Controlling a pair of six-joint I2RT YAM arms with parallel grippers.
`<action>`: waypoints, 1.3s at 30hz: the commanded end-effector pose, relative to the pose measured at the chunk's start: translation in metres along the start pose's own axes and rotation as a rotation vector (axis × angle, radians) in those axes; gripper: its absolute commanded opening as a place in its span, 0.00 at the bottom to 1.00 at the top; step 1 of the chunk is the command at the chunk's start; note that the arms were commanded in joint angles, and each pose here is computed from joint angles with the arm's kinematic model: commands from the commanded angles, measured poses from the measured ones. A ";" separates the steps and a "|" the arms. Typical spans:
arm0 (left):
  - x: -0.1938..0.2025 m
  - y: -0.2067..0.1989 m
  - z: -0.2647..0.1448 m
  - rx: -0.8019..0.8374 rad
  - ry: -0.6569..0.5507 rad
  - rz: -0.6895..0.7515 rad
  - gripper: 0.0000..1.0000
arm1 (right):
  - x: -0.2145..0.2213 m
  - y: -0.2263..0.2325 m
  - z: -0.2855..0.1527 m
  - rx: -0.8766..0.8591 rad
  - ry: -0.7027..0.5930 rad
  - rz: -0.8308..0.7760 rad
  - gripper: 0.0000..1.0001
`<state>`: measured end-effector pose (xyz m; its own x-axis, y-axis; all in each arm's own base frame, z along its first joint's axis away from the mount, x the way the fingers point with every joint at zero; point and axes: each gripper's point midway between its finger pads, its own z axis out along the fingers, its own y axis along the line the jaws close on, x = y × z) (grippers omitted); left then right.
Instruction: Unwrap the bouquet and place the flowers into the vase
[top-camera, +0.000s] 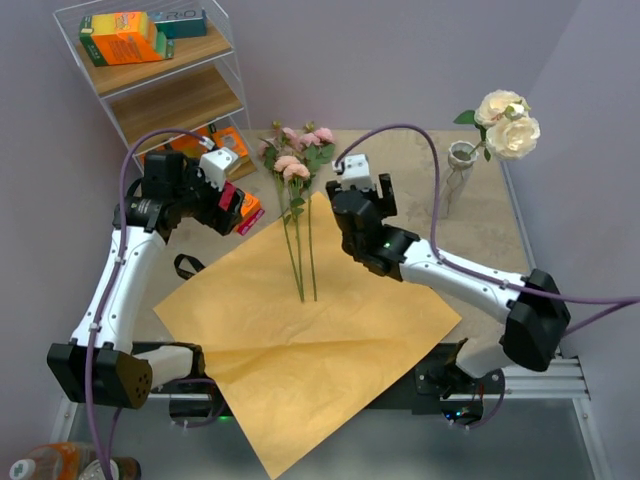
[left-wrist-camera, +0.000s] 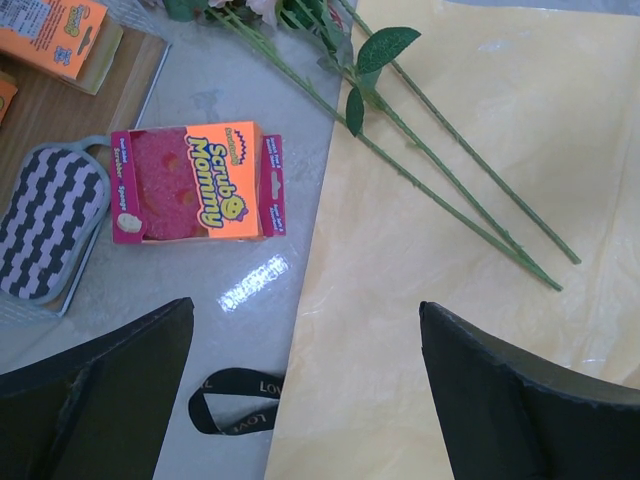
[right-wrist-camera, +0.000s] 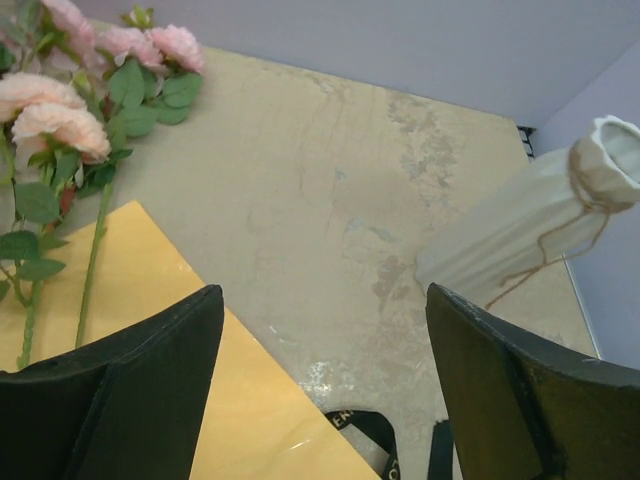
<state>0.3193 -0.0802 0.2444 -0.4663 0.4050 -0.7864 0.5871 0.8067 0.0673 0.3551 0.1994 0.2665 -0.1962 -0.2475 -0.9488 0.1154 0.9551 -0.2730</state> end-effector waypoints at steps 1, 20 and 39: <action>-0.004 0.004 -0.003 -0.025 -0.017 -0.019 0.99 | -0.012 0.028 0.007 -0.035 0.005 -0.044 0.97; 0.021 -0.002 0.002 -0.011 0.009 0.041 0.99 | 0.105 0.169 0.110 -0.258 0.462 0.017 0.61; 0.029 -0.003 0.010 0.014 0.027 0.051 0.99 | 0.136 0.196 0.150 -0.330 0.533 0.070 0.60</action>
<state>0.3057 -0.0763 0.2132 -0.4918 0.4434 -0.7493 0.6072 0.7915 0.0699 0.4836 0.3112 0.0396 -0.6969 -0.2093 -0.6860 -0.1492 0.9779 -0.1468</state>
